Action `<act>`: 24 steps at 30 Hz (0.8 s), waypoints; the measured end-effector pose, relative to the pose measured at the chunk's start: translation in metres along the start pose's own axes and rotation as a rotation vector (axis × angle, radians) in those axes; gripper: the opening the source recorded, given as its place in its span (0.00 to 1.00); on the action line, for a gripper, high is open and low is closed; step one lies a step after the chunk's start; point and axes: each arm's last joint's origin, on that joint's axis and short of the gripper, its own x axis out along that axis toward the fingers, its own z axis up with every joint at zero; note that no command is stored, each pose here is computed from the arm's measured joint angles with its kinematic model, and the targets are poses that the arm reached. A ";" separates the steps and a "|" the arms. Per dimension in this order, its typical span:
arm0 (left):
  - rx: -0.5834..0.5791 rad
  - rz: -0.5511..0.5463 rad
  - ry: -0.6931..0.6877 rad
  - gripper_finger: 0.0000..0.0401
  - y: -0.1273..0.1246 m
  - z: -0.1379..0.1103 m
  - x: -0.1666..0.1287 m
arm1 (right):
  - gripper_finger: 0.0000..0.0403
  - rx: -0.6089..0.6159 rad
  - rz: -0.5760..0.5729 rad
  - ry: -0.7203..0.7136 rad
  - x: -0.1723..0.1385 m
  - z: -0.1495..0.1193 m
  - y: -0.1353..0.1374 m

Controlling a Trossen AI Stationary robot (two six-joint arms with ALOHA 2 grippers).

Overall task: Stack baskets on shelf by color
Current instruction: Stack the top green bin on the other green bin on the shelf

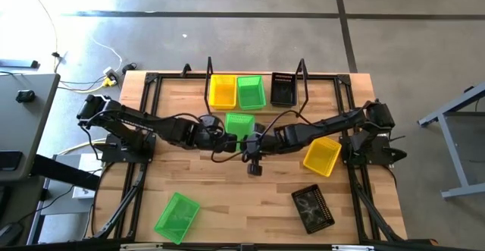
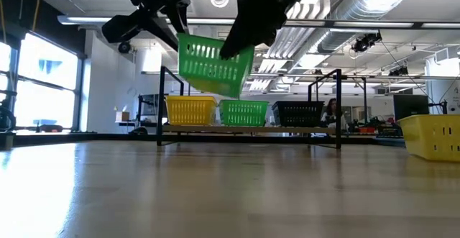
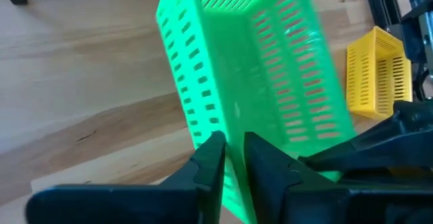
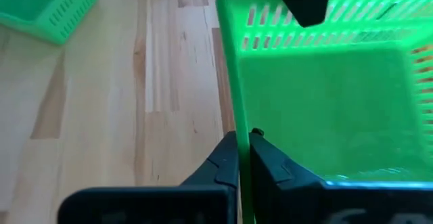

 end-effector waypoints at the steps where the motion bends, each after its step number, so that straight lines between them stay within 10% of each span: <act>1: -0.001 0.000 -0.001 0.13 0.000 0.001 0.000 | 0.00 0.016 -0.002 0.004 0.000 0.000 0.000; 12: 0.225 0.003 0.056 0.32 0.004 0.019 0.008 | 0.00 0.097 -0.026 0.096 -0.001 -0.011 0.004; 24: 0.377 -0.043 -0.023 0.30 0.014 0.053 -0.017 | 0.00 0.046 -0.041 0.119 -0.014 -0.017 0.017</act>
